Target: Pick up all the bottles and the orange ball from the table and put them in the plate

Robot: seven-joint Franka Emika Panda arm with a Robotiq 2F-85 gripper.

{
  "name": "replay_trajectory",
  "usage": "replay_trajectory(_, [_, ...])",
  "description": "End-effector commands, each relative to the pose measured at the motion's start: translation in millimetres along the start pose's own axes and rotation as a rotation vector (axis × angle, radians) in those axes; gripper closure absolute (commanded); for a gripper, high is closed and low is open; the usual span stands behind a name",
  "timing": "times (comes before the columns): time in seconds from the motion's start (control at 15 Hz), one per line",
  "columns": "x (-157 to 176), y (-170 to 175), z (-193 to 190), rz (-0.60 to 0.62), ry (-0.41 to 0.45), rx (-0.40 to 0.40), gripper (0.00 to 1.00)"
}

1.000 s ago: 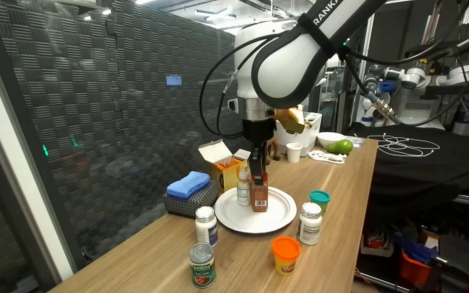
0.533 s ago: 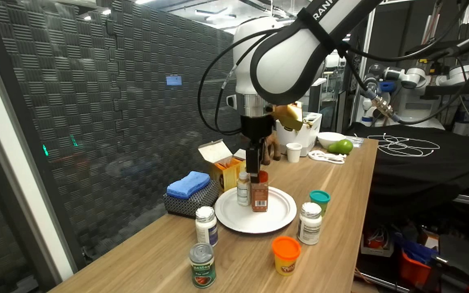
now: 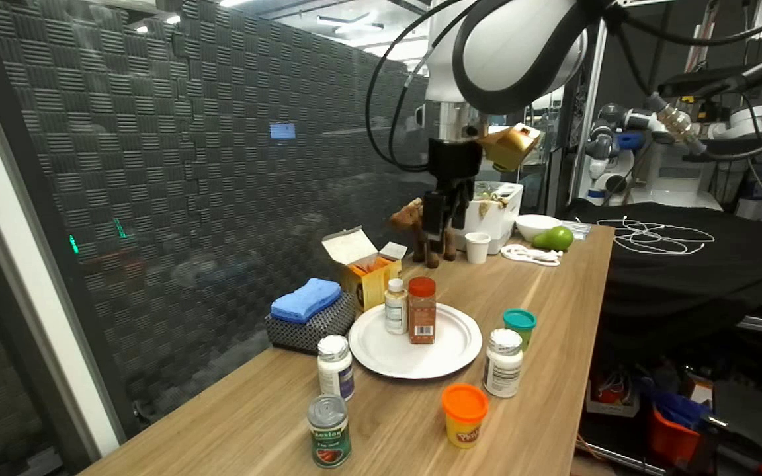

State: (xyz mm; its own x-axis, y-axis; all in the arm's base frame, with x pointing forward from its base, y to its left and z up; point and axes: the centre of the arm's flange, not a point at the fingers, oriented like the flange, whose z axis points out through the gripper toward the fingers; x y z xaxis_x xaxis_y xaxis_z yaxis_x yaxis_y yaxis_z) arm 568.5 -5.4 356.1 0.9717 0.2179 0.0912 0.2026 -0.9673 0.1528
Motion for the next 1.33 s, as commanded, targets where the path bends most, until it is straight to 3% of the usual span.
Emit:
replay_trajectory(0.0, [-46.8,20.8,-10.2,0.148,0.011,0.031,0.00])
replay_trajectory(0.47, [-83.0,44.2,29.9,0.299,-0.103,0.091,0.00])
replay_trajectory(1.27, [-96.6,34.8,98.8,0.363,-0.249,0.182,0.00])
